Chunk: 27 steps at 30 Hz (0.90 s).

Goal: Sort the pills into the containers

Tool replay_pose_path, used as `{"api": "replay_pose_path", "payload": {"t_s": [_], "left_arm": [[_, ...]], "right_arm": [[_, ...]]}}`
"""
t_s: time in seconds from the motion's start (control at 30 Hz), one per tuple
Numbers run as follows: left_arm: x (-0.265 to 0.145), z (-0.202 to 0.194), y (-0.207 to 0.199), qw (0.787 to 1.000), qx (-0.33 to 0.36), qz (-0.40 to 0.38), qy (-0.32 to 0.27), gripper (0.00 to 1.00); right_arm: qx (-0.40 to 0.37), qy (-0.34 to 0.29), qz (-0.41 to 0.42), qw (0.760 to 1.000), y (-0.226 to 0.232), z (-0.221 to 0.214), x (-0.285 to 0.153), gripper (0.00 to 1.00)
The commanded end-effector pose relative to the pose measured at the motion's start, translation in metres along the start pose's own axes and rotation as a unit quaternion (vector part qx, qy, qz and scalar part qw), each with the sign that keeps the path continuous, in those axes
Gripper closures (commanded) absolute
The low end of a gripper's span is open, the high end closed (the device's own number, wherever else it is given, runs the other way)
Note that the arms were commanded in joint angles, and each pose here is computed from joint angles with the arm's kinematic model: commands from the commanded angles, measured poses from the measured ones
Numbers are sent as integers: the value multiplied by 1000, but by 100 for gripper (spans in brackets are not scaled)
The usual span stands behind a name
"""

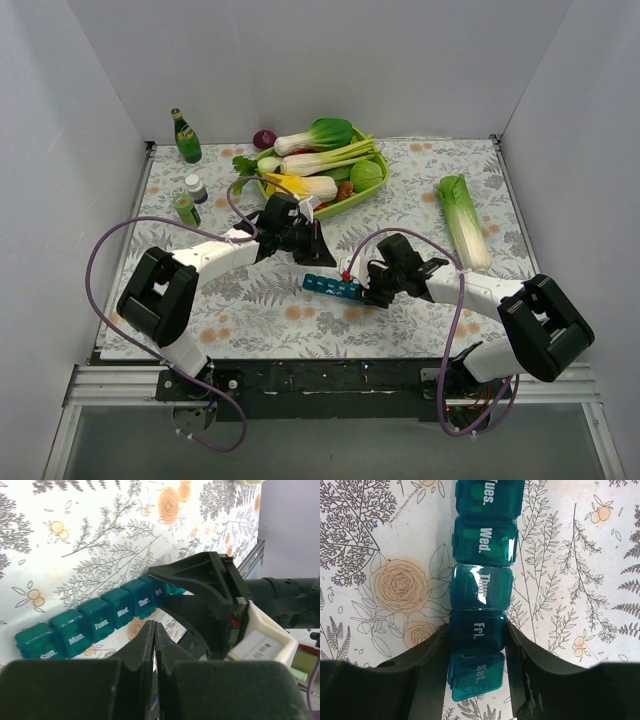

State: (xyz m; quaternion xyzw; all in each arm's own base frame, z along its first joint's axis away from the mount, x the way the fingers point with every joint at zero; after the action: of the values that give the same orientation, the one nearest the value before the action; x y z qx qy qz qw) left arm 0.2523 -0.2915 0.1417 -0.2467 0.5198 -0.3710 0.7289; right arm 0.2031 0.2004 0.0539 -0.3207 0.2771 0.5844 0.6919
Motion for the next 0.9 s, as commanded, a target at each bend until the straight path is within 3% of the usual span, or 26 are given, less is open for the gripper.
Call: {"api": "replay_pose_path", "payload": {"t_s": [0.0, 0.27, 0.5, 0.73, 0.87], "left_arm": [[6, -9, 13, 1000, -17, -19, 18, 100], [10, -25, 48, 999, -40, 4, 30, 100], [26, -57, 101, 993, -77, 49, 79, 100], [14, -34, 69, 997, -56, 7, 54, 100], [-13, -9, 25, 999, -21, -32, 11, 98]], "right_arm": [[9, 30, 23, 999, 10, -13, 3, 64], [11, 33, 25, 999, 11, -15, 4, 64], [11, 33, 23, 999, 10, -14, 3, 64], [12, 33, 24, 999, 10, -14, 4, 64], [12, 31, 27, 999, 9, -12, 4, 53]]}}
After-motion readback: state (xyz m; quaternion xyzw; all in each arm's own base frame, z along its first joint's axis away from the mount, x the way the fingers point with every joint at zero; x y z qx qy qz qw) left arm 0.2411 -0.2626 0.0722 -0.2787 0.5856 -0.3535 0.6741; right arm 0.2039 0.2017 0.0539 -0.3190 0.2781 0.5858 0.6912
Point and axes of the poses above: each gripper's point midway between its finger pads, its own x axis out along the fingers, its own y axis along the line the jaws close on, z = x × y, the point moved 4 cm from there along -x, back along the fingers, and after that the axes turned 1 degree about x, right-handed, at the moved point
